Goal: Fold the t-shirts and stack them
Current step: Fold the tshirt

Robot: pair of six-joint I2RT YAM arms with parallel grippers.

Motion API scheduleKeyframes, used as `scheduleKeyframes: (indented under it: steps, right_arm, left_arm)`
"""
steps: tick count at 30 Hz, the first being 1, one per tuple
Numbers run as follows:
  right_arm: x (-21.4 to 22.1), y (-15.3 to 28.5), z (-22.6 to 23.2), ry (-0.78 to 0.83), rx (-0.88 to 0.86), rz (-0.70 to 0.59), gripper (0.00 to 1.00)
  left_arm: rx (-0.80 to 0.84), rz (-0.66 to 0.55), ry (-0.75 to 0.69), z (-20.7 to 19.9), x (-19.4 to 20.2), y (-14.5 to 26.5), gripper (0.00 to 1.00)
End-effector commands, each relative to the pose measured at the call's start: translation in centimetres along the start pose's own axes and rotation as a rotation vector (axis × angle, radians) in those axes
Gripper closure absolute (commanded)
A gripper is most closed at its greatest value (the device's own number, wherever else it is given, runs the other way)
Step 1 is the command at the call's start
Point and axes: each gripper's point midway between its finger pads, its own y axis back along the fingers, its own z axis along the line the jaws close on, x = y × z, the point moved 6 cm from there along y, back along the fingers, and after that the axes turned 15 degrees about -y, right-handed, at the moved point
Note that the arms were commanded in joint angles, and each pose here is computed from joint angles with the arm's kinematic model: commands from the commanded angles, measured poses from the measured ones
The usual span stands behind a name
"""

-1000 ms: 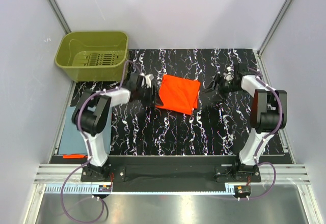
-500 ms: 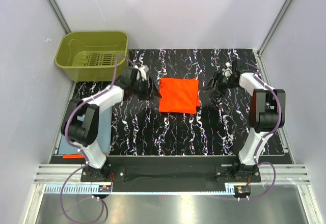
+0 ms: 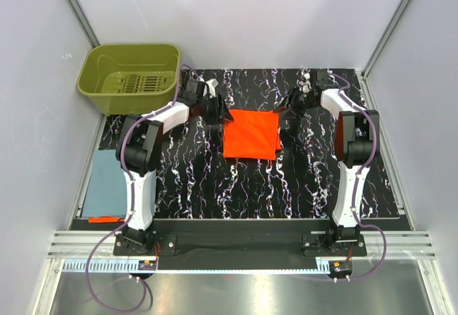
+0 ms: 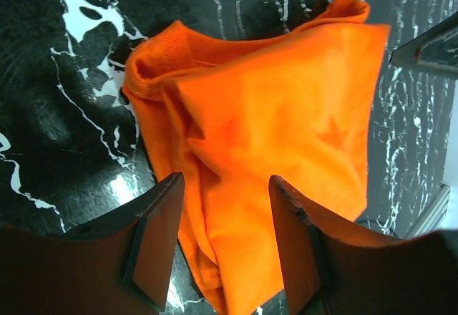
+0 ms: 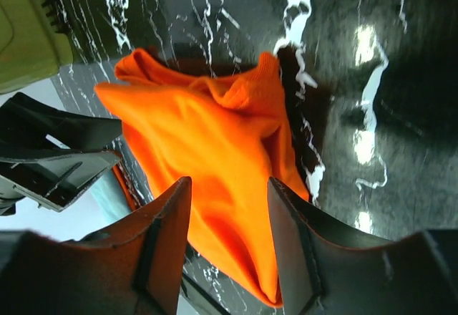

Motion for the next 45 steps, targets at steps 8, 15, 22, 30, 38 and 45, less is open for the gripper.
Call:
scheduleKeyframes:
  steps: [8,15,22,30,38,45]
  right_arm:
    - [-1.6,-0.7,0.8,0.027,-0.01,-0.034,0.54]
    - [-1.6,-1.2,0.3,0.028,0.0,-0.021,0.54]
    - [-1.9,-1.7,0.8,0.043,-0.009,-0.019,0.6]
    - [-1.9,-1.7,1.6,0.056,-0.047,0.003,1.0]
    - [-1.0,0.4,1.7,0.073,-0.008,-0.048,0.59]
    - [-0.7,-0.5,1.0,0.075,-0.002,-0.001,0.59]
  left_arm:
    - [-0.016,-0.082,-0.022,0.3,-2.7,-0.4,0.44]
    - [-0.01,-0.092,-0.004,1.1,-3.3,-1.2,0.45]
    - [-0.004,-0.104,0.001,1.8,-4.0,-1.7,0.53]
    - [0.017,-0.133,-0.024,1.8,-5.2,-1.3,0.88]
    - [0.018,-0.136,-0.033,1.6,-5.2,-0.7,0.82]
    - [0.027,-0.13,-0.024,1.9,-5.2,-1.3,0.59]
